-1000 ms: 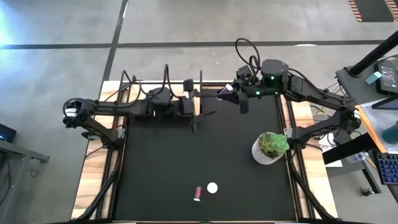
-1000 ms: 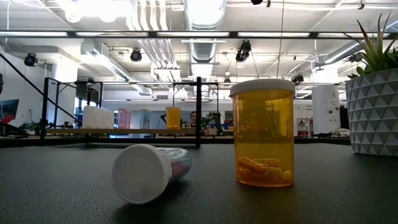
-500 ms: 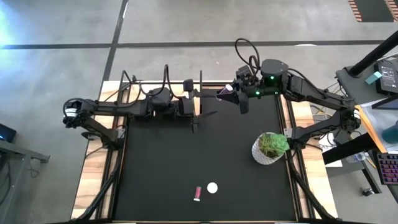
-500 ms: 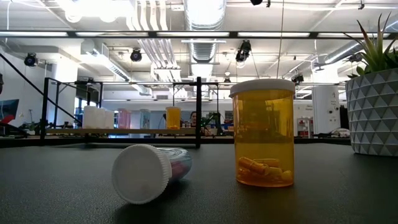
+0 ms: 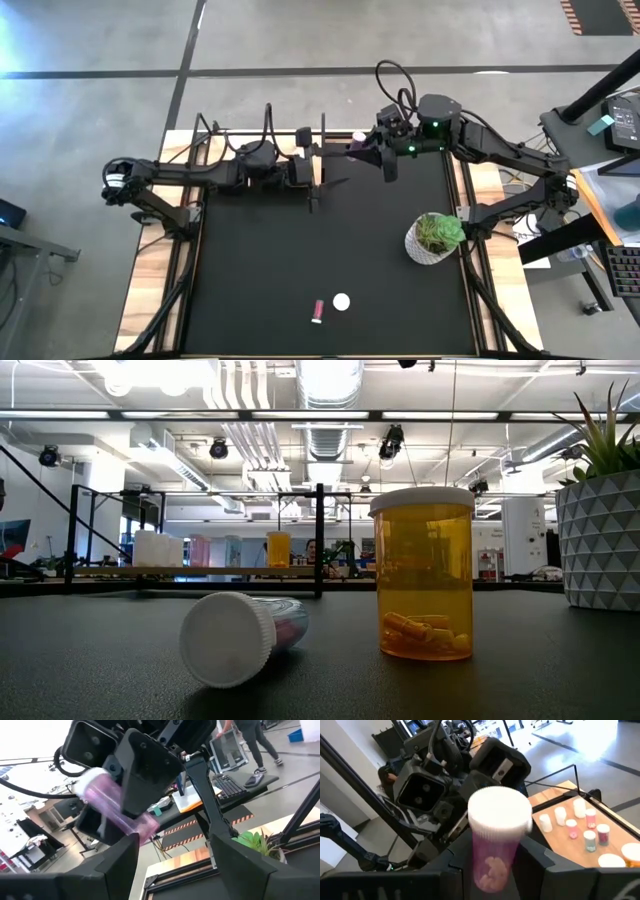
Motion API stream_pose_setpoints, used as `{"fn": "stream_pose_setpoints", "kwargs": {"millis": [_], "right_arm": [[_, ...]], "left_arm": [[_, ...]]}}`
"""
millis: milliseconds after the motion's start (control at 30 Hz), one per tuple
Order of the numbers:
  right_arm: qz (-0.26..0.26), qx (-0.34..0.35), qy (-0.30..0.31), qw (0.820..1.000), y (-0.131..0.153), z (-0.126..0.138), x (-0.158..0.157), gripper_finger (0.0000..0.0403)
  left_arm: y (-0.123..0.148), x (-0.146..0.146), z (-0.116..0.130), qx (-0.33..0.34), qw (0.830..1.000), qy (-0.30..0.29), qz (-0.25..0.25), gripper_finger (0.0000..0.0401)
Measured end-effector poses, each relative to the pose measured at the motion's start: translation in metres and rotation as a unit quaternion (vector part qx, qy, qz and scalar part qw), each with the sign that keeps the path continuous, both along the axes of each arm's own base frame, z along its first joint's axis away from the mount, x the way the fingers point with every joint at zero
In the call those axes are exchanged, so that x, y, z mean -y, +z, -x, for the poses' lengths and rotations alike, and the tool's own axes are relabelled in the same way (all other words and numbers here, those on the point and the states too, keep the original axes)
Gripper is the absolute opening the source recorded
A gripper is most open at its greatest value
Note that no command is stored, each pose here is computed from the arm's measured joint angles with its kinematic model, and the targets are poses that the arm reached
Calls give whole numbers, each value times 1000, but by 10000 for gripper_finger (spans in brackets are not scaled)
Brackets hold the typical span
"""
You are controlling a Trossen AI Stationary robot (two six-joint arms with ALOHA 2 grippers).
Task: Pick and place medicine bottles onto shelf by color
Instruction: Put the pink pill bottle into the shelf
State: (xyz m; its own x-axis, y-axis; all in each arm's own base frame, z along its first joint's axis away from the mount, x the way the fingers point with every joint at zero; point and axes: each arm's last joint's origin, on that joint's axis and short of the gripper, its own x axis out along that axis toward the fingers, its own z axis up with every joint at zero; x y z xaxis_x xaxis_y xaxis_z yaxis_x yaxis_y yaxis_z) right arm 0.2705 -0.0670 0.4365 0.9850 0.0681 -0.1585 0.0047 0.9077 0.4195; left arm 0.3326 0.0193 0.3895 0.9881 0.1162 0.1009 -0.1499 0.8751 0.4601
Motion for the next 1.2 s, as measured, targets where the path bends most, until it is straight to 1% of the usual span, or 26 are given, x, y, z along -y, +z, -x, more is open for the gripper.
{"fn": "stream_pose_setpoints", "kwargs": {"millis": [500,533,600,667,733,867,900,967,1133,1200], "right_arm": [[8,1,0,1000,-1,-3,1,98],[7,0,0,1000,-1,-2,1,98],[1,-12,0,1000,-2,1,0,98],[-12,-34,3,999,-4,6,-2,98],[-25,-58,4,998,-7,12,-4,98],[-43,-94,21,994,-14,12,-9,98],[-42,-101,26,994,-16,10,-11,98],[-33,-113,38,992,-20,7,-15,98],[27,-127,63,989,-24,7,-20,98],[42,-125,66,989,-24,7,-20,98]], "left_arm": [[-3,1,-2,-6,1000,-9,-1,234],[-3,1,-2,-8,1000,-2,-2,234],[-4,0,0,-21,999,20,-21,234],[-3,-2,4,-35,997,52,-43,234],[0,-3,7,-33,995,75,-53,234],[3,-3,9,-29,995,79,-51,234],[3,-3,8,-29,996,77,-45,234],[1,-3,6,-26,997,73,-16,234],[1,-3,6,-7,994,61,91,234],[1,-2,6,-3,991,40,125,234]]}}
